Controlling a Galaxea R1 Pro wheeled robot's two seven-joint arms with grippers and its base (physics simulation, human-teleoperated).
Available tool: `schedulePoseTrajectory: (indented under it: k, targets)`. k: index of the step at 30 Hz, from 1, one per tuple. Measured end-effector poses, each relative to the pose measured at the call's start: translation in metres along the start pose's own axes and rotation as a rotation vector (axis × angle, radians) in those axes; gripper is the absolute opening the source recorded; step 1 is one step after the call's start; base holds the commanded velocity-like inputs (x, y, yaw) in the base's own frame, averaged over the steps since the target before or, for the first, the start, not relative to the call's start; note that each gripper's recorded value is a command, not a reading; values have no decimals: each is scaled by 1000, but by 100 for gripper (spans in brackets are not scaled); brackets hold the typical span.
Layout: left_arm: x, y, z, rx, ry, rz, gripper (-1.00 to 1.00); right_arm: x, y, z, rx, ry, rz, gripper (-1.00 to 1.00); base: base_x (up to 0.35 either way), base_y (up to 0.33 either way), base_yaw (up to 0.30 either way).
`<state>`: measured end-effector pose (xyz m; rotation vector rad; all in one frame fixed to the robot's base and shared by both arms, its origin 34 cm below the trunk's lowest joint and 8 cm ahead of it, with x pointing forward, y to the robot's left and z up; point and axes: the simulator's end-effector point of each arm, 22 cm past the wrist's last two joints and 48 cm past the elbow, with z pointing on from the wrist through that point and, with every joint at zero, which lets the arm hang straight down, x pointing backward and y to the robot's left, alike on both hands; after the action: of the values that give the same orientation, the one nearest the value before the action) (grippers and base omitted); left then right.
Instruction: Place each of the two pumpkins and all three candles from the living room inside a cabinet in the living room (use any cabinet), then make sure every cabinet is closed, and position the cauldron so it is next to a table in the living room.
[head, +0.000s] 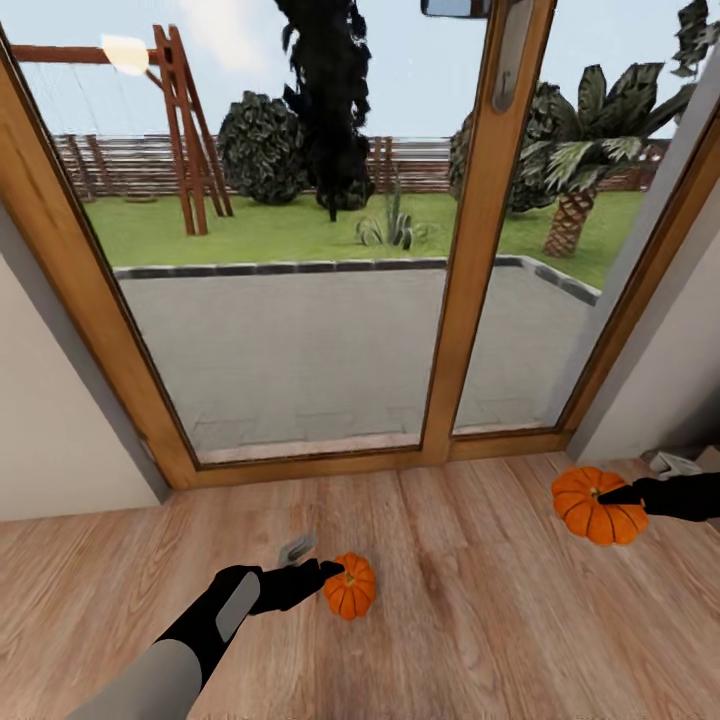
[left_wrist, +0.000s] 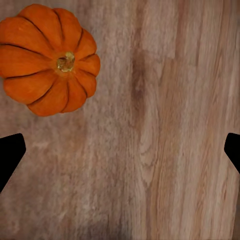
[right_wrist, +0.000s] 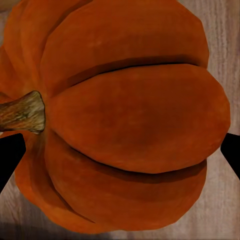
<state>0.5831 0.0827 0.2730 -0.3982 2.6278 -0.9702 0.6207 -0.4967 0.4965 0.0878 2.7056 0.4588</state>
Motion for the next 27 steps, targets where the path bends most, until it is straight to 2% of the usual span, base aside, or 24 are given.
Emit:
schedulePoseTrajectory:
  k: [6, 14, 23, 27]
  targets:
    - [5, 10, 7, -10, 7, -10, 100, 5, -4, 12, 2, 22, 7, -100, 0, 0, 0]
    - [11, 16, 8, -29, 18, -18, 100, 4, -4, 12, 2, 21, 7, -100, 16, 0, 0]
    - [23, 25, 10, -45, 42, -35, 100, 4, -4, 11, 3, 21, 6, -100, 272, -78, 0]
    - [24, 25, 10, -45, 45, -33, 100, 4, -4, 11, 1, 21, 8, -100, 66, -30, 0]
